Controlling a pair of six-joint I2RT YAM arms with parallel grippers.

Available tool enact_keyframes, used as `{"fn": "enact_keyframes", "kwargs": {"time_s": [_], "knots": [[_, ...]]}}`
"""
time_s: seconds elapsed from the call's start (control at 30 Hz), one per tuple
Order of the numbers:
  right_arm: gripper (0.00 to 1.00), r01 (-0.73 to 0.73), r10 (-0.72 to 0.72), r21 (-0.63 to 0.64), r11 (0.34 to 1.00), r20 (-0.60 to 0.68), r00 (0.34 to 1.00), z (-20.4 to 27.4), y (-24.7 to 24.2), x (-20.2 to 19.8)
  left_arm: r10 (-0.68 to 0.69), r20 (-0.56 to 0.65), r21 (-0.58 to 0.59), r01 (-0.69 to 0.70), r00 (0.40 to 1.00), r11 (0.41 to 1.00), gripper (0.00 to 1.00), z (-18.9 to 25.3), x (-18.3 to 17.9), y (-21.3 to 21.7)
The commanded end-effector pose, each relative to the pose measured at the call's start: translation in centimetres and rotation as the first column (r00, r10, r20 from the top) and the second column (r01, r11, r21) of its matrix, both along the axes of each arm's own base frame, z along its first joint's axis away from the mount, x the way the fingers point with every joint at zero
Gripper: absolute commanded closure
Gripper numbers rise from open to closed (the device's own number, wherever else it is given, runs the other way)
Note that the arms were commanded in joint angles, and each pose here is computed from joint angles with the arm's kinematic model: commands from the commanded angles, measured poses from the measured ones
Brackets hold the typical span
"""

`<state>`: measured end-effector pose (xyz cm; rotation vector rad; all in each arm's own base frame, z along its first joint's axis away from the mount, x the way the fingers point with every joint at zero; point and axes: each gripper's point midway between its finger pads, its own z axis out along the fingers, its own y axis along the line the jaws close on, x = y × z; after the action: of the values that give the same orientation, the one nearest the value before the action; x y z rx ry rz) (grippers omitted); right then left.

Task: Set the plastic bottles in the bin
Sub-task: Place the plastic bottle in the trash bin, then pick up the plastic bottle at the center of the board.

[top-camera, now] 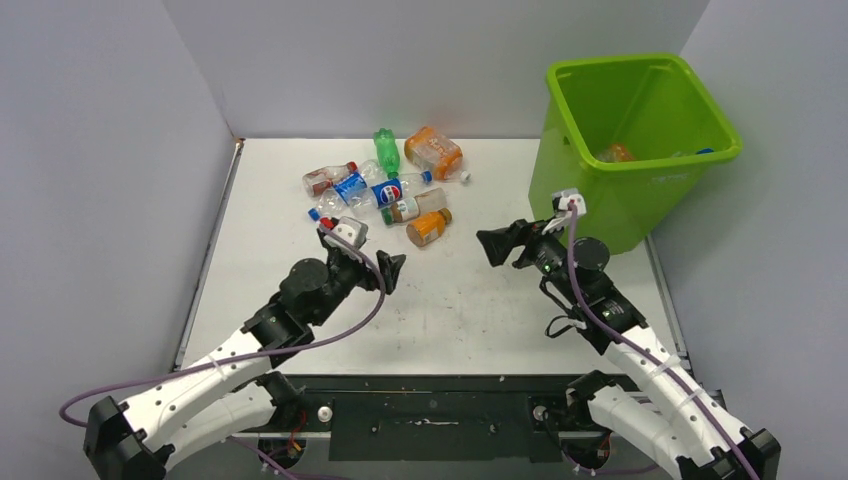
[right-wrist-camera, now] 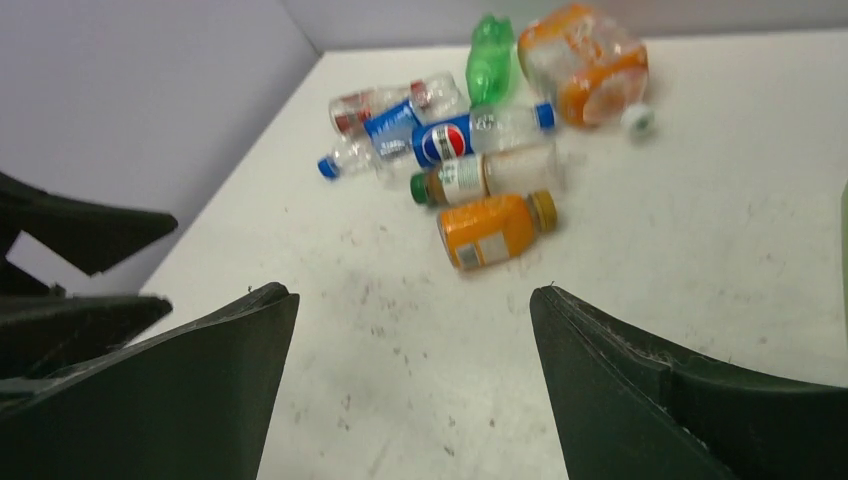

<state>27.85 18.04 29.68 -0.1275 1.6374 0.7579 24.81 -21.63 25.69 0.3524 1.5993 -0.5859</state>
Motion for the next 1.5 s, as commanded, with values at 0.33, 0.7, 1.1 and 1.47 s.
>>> {"fn": "enact_keyframes", "kwargs": {"time_s": [0.33,0.7,1.1,1.47], "knots": [[0.10,0.038,-0.032,0.044,0.998,-0.122,0.992,-9.6,-1.2,-4.2,0.189,-0.378,0.357,-0.046,0.906,0.933,0.04,-8.3,7.5,-3.2],[0.10,0.049,-0.030,0.072,0.996,-0.236,0.971,-15.6,-2.7,-7.6,0.237,-0.398,0.729,0.149,0.886,0.667,0.04,-12.7,13.6,-7.6],[0.10,0.018,0.002,0.069,0.997,-0.282,0.959,-17.6,-2.2,-8.3,0.259,-0.369,0.790,0.154,0.893,0.594,0.04,-14.8,17.9,-8.2],[0.10,0.009,0.013,0.079,0.997,-0.269,0.963,-16.5,-1.9,-8.1,0.215,-0.472,0.724,0.237,0.855,0.647,0.00,-18.0,18.9,-9.1]]}}
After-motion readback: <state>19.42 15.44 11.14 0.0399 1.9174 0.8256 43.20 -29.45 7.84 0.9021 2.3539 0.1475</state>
